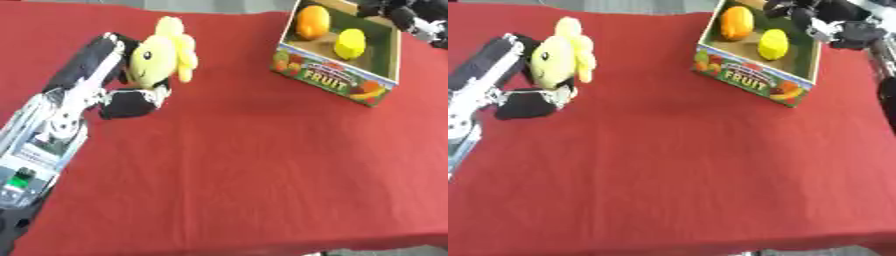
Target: Pick up the objects with one hand, pass them to the other hand, and then place them into the box on the other side of the table.
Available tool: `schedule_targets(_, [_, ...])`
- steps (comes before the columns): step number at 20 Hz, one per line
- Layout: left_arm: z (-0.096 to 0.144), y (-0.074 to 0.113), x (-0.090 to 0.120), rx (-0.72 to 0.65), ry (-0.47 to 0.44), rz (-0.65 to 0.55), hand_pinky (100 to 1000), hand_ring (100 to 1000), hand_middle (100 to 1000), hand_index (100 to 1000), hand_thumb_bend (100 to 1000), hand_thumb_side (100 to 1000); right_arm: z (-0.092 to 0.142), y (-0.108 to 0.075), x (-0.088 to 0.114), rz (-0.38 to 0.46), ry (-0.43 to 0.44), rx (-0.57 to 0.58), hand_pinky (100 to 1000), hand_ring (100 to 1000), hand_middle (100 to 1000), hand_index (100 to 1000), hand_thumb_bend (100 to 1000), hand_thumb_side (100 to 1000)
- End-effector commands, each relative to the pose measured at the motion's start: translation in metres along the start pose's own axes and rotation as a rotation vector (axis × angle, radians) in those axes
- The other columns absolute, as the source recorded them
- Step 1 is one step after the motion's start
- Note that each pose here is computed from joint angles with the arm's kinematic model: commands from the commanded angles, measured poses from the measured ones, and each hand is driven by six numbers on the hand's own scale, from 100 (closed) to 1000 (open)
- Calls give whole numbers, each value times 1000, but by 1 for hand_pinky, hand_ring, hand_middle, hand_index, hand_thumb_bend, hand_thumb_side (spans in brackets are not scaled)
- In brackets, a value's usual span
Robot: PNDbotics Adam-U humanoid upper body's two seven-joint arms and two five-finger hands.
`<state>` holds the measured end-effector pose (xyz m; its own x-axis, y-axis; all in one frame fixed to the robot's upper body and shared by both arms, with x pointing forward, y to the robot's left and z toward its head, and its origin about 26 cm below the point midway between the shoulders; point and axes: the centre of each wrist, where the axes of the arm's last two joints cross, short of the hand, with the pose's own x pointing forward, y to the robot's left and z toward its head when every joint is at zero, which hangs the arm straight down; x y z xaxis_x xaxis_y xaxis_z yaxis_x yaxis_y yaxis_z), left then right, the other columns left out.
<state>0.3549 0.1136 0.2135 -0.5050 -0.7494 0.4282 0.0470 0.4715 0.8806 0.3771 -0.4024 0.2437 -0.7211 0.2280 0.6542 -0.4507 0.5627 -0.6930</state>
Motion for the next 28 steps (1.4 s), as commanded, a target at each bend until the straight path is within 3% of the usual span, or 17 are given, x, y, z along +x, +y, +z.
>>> schedule_targets(1, [-4,-3,5,39,-23,9,509,529,430,585,100,267,-10,-6,11,127,-81,129,903,1000,752,892,100,394])
schedule_targets(16, [-14,-30,20,123,-86,45,501,518,425,585,100,312,-54,15,10,173,-133,229,907,1000,765,898,100,427])
schedule_targets(28, [-22,-59,25,231,-124,-16,500,507,426,582,100,279,-78,32,22,233,-185,333,921,1000,799,925,100,533])
